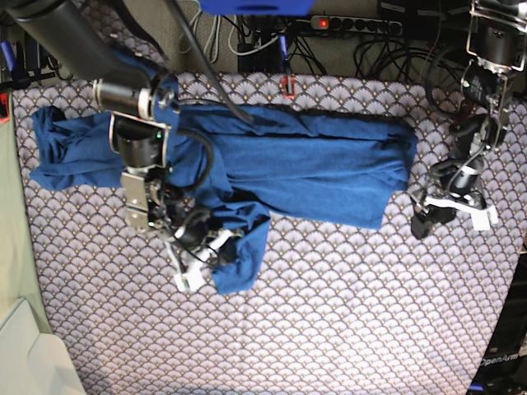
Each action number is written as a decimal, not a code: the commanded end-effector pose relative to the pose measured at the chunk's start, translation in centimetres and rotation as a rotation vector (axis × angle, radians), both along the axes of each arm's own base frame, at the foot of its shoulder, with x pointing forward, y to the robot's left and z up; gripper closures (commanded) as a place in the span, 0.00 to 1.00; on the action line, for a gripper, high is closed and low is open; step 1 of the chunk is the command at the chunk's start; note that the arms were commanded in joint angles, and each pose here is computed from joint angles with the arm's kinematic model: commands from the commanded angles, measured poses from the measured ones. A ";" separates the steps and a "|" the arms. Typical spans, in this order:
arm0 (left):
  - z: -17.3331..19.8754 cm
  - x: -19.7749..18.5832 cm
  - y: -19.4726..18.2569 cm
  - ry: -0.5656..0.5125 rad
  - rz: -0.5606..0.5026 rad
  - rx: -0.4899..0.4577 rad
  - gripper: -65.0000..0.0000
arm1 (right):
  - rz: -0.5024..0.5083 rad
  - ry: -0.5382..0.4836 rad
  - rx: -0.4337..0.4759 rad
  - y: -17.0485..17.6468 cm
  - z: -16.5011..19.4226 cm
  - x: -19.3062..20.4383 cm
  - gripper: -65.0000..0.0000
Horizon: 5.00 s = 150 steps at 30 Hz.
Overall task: Fold the T-shirt properly
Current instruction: 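Release the left gripper and fold the sleeve cuff over with the right gripper, then press the right gripper onto the band's middle to flatten the sleeve, then grasp the band's end with the left gripper and the middle with the right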
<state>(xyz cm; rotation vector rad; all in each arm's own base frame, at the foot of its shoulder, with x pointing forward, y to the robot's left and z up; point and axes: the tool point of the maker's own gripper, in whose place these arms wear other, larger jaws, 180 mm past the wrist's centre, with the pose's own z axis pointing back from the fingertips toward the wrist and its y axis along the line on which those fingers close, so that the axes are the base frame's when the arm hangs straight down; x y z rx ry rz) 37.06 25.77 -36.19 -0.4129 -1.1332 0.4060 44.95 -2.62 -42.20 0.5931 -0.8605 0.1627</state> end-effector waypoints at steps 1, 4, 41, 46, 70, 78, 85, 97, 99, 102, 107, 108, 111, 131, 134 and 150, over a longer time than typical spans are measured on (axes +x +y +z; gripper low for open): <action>2.2 1.0 1.0 -0.064 0.009 0.011 0.29 | 0.004 -0.071 0.025 0.9 2.5 1.6 1.00; 3.2 1.2 2.7 -0.083 0.038 0.029 0.29 | 0.007 -0.102 0.041 2.2 3.5 1.6 1.00; 4.9 -1.0 9.8 -0.025 0.172 0.008 0.29 | 0.575 -0.495 -0.112 18.2 10.8 -15.8 1.00; 4.8 -1.0 9.7 -0.024 0.170 0.008 0.29 | 0.595 -0.498 -0.110 18.7 10.8 -16.3 0.99; 0.2 -2.7 4.5 0.174 0.042 -0.109 0.19 | 0.370 -0.519 -0.267 7.4 11.0 -12.0 0.53; 0.1 -2.6 -1.2 0.267 -0.124 -0.204 0.19 | 0.234 -0.393 -0.359 1.0 8.6 -10.8 0.52; 2.9 -3.0 -7.0 0.325 -0.363 -0.216 0.19 | 0.227 -0.376 -0.385 -0.3 8.0 -10.9 0.52; 1.0 -4.8 -4.4 0.473 -0.367 -0.018 0.06 | 0.228 -0.380 -0.393 -0.6 8.1 -10.8 0.52; 0.5 -5.1 -3.9 0.497 -0.357 0.006 0.03 | 0.227 -0.381 -0.394 -0.6 8.2 -10.7 0.52; -0.6 -6.0 -3.2 0.541 -0.345 0.046 0.00 | 0.228 -0.381 -0.395 -0.6 8.2 -10.7 0.52; -1.0 -6.0 -3.1 0.547 -0.333 0.066 0.00 | 0.228 -0.379 -0.395 -0.6 8.1 -10.8 0.52; -1.0 -6.0 -3.2 0.547 -0.332 0.063 0.00 | 0.228 -0.378 -0.395 -0.6 8.0 -10.8 0.52; -1.6 -5.9 -3.9 0.552 -0.334 0.031 0.00 | 0.229 -0.377 -0.401 -0.7 8.0 -10.8 0.52; -6.5 -6.8 -10.0 0.625 -0.483 0.047 0.00 | 0.214 -0.382 -0.433 -2.4 8.2 -10.3 0.52; -6.5 -7.0 -10.4 0.634 -0.499 0.047 0.00 | 0.190 -0.377 -0.438 -3.3 8.2 -10.1 0.52; -5.3 -6.8 -12.2 0.599 -0.523 -0.091 0.00 | 0.164 -0.390 -0.444 -4.1 8.8 -9.4 0.52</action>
